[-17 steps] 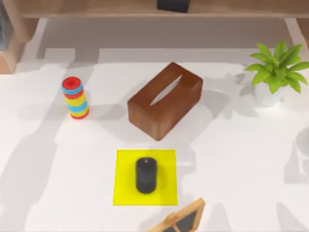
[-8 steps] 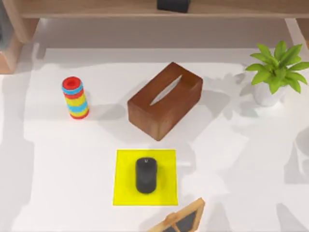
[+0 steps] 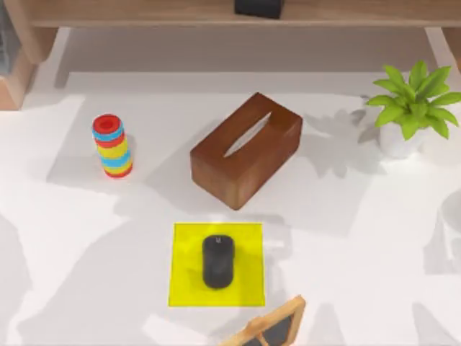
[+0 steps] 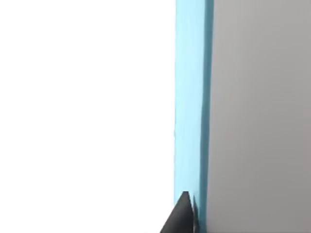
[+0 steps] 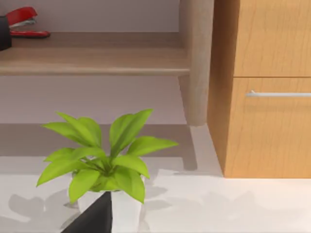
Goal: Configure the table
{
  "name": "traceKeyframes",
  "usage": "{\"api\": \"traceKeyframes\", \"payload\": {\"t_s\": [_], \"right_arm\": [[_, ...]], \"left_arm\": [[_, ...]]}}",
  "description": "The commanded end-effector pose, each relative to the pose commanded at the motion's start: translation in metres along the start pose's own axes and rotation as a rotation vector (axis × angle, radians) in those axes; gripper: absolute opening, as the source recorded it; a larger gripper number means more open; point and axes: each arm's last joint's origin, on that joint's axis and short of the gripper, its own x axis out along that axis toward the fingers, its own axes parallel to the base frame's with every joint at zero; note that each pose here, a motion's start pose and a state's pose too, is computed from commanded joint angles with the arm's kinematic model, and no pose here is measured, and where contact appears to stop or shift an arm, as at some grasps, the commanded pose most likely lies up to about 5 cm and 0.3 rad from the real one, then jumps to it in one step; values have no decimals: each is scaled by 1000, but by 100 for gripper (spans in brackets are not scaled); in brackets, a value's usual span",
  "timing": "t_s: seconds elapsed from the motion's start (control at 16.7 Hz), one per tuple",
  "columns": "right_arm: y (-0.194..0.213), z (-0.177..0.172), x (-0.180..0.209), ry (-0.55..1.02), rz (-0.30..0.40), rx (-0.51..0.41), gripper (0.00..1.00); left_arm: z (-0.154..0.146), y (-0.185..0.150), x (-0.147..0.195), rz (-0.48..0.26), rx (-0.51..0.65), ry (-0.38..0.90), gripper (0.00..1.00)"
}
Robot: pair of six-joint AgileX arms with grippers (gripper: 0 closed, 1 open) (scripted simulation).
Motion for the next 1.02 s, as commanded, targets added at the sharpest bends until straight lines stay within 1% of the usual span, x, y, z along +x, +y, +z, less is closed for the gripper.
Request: {"api": "traceKeyframes", "payload": {"t_s": [0.18, 0.36, 0.54, 0.72, 0.84, 0.9, 1.02], "right_arm": [[0, 0, 0, 0, 0, 0, 100], [0, 0, 0, 0, 0, 0, 100], [0, 0, 0, 0, 0, 0, 100], [0, 0, 0, 0, 0, 0, 100], [0, 0, 0, 0, 0, 0, 100], [0, 0, 0, 0, 0, 0, 100], [0, 0, 0, 0, 0, 0, 100]], "left_arm": [[-48, 7, -46, -48, 184, 128, 0], [-90, -4, -90, -148, 315, 288, 0], [-123, -34, -127, -314, 391, 439, 0], [-142, -75, -152, -524, 447, 523, 0], [-147, -103, -160, -667, 488, 527, 0], [-146, -116, -157, -726, 518, 502, 0], [-138, -136, -142, -811, 594, 414, 0]]}}
